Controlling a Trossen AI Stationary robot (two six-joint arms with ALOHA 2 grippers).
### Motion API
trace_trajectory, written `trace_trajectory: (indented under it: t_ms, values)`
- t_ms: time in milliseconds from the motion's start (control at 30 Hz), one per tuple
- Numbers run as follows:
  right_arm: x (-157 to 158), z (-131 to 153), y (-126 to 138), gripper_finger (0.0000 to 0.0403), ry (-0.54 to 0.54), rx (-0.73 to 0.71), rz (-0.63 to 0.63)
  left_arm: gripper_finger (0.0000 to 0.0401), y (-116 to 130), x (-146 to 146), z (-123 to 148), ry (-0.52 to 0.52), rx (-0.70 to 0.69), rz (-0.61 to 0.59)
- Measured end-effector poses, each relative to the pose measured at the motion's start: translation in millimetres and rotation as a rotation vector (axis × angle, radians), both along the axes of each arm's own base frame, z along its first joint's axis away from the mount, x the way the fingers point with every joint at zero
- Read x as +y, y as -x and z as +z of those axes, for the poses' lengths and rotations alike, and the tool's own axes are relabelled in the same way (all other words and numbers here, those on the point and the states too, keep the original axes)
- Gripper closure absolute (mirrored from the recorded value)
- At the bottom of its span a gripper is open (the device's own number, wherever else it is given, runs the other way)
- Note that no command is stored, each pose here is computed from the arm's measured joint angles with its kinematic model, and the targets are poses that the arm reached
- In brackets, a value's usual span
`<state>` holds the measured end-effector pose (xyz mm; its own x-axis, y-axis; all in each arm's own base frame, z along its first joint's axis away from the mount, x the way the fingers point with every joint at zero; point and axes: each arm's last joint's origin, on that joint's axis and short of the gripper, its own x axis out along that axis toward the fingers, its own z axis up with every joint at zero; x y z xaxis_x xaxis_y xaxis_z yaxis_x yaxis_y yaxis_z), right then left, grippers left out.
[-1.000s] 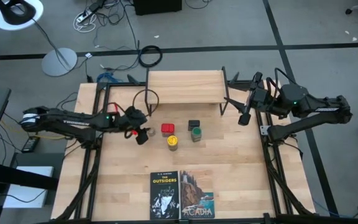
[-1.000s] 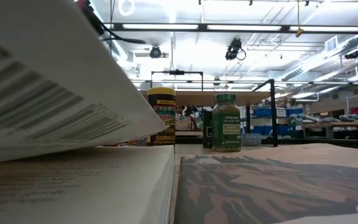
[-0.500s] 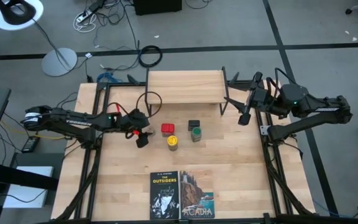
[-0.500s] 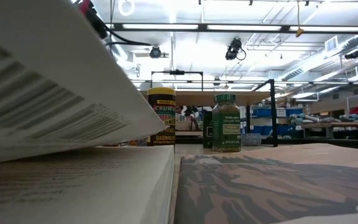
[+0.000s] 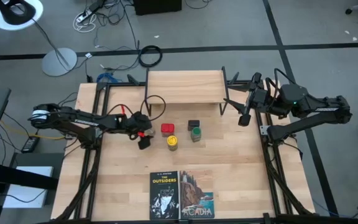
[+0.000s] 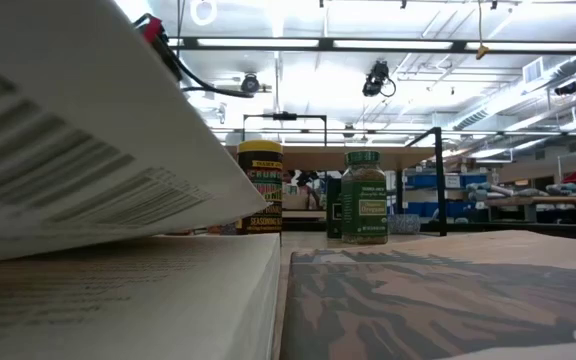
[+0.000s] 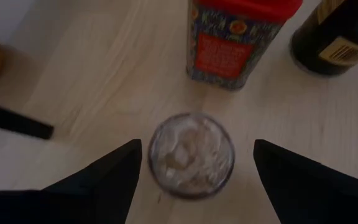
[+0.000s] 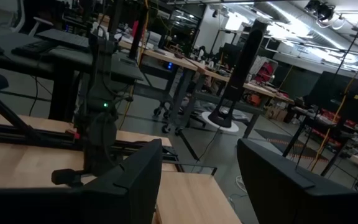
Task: Shelf spices
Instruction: Put the brown seasoning bottle on the shelf
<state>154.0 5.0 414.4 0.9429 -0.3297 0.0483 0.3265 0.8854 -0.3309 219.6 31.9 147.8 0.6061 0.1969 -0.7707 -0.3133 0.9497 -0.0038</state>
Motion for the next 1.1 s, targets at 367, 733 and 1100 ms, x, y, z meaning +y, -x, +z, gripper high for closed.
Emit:
trace_trajectory:
  t_ms: [367, 733, 1100]
  values:
    - [0, 0, 0, 0.0195, 0.001, 0.002, 0.0, 0.0194, -2, 0, -4, 0.012, 0.009, 0.006]
    - [0, 0, 0, 0.0195, 0.001, -0.002, 0.0, 0.0236, -9, 1, 9, 0.011, 0.033, -0.005]
    - [0, 0, 0, 0.0195, 0.001, 0.003, 0.0, 0.0236, -37, 10, 108, -0.225, 0.132, -0.102]
